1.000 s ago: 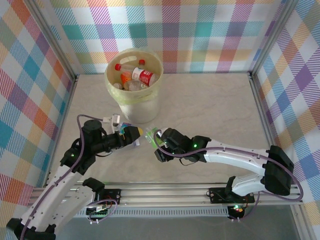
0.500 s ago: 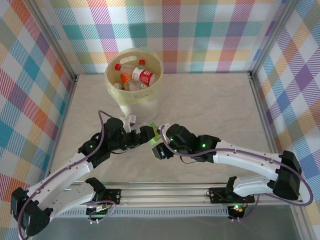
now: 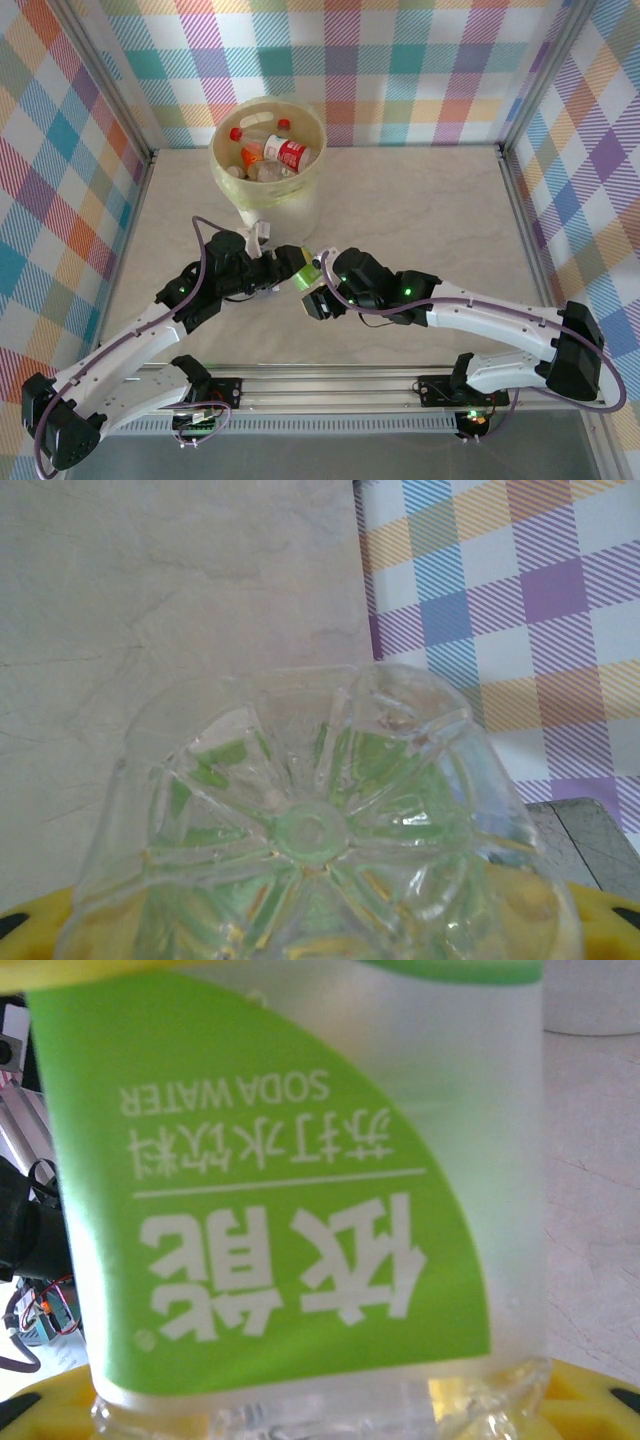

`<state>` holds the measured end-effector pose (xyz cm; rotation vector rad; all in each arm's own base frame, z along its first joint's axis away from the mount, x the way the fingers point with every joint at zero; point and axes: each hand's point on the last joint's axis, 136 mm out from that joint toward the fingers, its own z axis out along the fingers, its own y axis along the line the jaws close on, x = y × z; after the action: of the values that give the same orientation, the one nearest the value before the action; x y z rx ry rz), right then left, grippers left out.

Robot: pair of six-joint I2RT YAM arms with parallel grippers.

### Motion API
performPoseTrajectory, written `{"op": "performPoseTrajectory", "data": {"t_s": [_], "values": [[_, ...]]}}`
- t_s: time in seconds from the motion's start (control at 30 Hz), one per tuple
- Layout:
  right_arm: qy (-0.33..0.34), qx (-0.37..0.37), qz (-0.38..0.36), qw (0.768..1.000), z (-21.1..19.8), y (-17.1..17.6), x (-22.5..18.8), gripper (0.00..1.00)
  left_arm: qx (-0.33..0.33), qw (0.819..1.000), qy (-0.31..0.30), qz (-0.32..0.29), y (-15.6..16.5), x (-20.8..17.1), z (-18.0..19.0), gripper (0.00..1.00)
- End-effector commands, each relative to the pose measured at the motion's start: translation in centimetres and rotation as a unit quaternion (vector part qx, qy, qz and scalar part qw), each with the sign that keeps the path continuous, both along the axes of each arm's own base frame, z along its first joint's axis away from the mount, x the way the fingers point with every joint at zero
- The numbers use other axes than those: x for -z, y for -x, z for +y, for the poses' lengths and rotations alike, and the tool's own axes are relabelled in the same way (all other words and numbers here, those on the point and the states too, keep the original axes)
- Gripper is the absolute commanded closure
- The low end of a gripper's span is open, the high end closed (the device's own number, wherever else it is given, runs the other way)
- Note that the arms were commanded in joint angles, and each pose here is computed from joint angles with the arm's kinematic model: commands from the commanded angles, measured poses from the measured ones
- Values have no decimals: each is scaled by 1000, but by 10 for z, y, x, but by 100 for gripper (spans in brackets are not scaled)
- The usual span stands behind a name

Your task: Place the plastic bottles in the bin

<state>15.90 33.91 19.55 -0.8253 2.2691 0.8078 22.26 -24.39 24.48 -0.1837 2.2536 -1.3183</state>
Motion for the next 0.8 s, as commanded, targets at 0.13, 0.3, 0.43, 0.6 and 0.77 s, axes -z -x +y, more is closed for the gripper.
{"op": "performPoseTrajectory", "data": {"t_s": [0.13,0.3,0.43,0.6,0.77], "values": [[-33,-20,-19,999,1,5,-15,24,-11,999,-3,-38,-3,-39,6,51],[-51,-20,-32,998,-7,8,-25,16,-21,998,-26,-57,-10,-63,20,51],[-61,-6,-45,997,-17,6,-32,14,-36,996,-22,-77,-30,-94,31,51],[-60,13,-47,997,-27,5,-33,14,-64,993,5,-98,-72,-144,41,51],[-68,15,-45,997,-30,7,-32,14,-94,988,49,-111,-123,-185,47,51]]}}
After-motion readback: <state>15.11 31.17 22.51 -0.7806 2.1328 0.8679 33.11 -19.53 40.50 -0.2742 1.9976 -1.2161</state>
